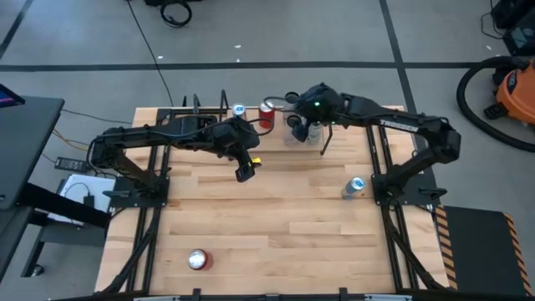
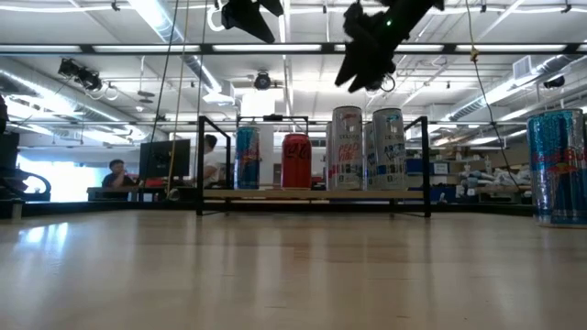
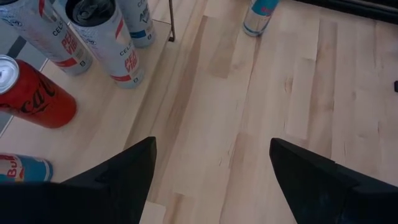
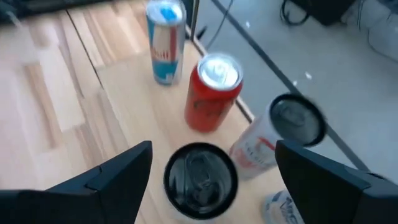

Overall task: Place canned beverage on shelf
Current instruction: Put the red-black soda can on the shelf aligned with the other red-black soda can

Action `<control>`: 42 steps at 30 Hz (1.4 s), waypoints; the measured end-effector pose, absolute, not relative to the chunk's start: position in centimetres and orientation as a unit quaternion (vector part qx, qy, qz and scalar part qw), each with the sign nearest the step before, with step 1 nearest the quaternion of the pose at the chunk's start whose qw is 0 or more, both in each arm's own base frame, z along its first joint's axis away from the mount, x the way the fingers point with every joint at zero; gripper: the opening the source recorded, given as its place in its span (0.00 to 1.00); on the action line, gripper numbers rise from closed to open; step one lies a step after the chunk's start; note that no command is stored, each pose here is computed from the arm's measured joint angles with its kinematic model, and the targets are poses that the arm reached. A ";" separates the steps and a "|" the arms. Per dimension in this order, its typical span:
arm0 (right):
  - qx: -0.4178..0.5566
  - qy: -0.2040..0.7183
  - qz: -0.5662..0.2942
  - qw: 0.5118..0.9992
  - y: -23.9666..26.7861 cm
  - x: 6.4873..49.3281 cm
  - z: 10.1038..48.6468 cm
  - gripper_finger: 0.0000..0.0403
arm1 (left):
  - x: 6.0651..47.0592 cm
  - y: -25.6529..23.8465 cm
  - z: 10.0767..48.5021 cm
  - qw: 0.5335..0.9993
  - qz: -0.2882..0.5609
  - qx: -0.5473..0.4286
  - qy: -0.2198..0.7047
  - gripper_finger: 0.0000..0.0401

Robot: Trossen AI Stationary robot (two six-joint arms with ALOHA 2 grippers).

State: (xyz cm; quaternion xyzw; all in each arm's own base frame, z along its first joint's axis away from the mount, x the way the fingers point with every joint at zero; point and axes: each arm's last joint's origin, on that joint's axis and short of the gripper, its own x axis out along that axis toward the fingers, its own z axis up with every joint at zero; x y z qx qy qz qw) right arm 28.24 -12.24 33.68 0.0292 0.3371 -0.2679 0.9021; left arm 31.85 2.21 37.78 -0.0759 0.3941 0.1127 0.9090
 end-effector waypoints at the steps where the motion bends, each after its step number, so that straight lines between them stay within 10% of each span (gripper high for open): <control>1: 0.029 0.328 -0.266 0.906 -12.1 27.8 34.2 0.87 | 31.9 2.2 37.8 0.909 0.113 -0.076 0.394 0.79; 42: 0.005 0.313 0.034 0.949 1.7 24.0 38.0 0.87 | 30.4 -3.2 36.7 0.867 0.096 -0.131 0.471 0.79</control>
